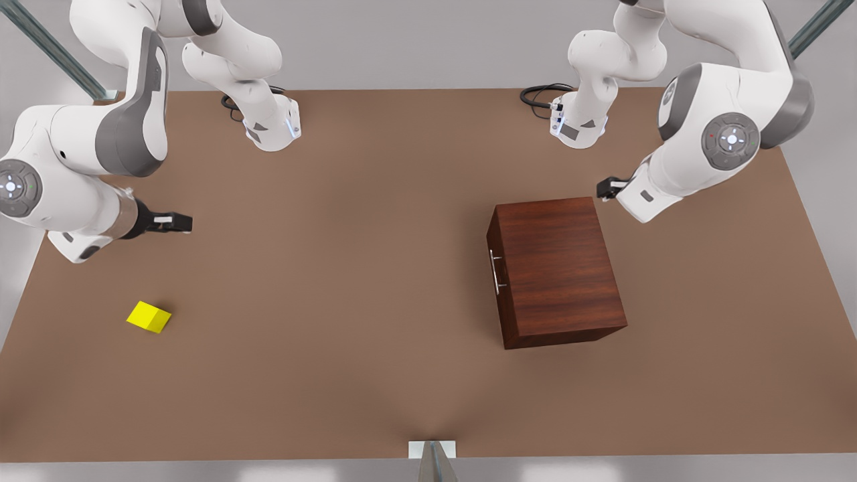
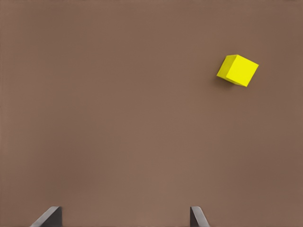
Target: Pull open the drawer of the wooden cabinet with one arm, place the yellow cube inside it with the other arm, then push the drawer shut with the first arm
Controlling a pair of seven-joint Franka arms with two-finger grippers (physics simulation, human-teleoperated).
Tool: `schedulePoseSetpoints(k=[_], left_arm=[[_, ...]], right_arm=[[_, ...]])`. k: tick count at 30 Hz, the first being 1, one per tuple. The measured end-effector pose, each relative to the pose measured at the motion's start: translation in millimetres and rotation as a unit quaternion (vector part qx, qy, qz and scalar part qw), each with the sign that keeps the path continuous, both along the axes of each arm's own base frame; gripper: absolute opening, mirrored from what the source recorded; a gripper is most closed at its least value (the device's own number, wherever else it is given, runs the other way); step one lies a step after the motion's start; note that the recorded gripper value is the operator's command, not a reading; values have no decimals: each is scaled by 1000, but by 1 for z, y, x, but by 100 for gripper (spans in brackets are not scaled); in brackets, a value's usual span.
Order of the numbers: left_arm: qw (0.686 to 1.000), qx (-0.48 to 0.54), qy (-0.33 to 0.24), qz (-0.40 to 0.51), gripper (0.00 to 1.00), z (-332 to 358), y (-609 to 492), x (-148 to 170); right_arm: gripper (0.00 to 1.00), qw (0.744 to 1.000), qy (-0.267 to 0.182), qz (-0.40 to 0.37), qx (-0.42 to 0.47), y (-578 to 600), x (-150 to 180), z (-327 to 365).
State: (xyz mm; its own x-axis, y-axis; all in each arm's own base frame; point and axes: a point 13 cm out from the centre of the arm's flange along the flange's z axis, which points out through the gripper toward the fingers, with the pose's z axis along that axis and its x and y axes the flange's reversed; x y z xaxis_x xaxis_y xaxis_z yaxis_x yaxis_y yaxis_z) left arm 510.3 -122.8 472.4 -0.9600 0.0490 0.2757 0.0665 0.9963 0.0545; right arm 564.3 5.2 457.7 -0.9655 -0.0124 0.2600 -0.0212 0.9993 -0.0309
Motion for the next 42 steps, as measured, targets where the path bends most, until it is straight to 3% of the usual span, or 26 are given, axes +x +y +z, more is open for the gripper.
schedulePoseSetpoints(k=[3, 6, 10, 13, 20, 28, 35, 42], left_arm=[[1000, 5, 6, 0, 100, -15, -10, 5], [997, 16, 10, -79, 100, -69, -135, 31], [990, 42, -27, -135, 100, -143, -264, 24], [988, 49, -79, -126, 100, -169, -308, 39], [985, 93, -142, -6, 100, -215, -301, 89], [971, 152, -161, 90, 100, -253, -288, 94], [959, 167, -172, 150, 100, -259, -278, 100], [957, 177, -163, 163, 100, -266, -272, 97]], right_arm=[[100, 1000, -8, -1, 1, -2, 4, -1], [100, 1000, -12, -1, 2, -2, 7, -1], [100, 1000, -12, -1, 3, -3, 7, -2], [100, 1000, -8, -2, 2, -5, 7, -6], [100, 999, 8, -29, -27, -80, 56, -83], [100, 997, -6, -65, -41, -178, 96, -213], [100, 995, -52, -79, -32, -199, 119, -233], [100, 994, -60, -81, -34, -217, 122, -259]])
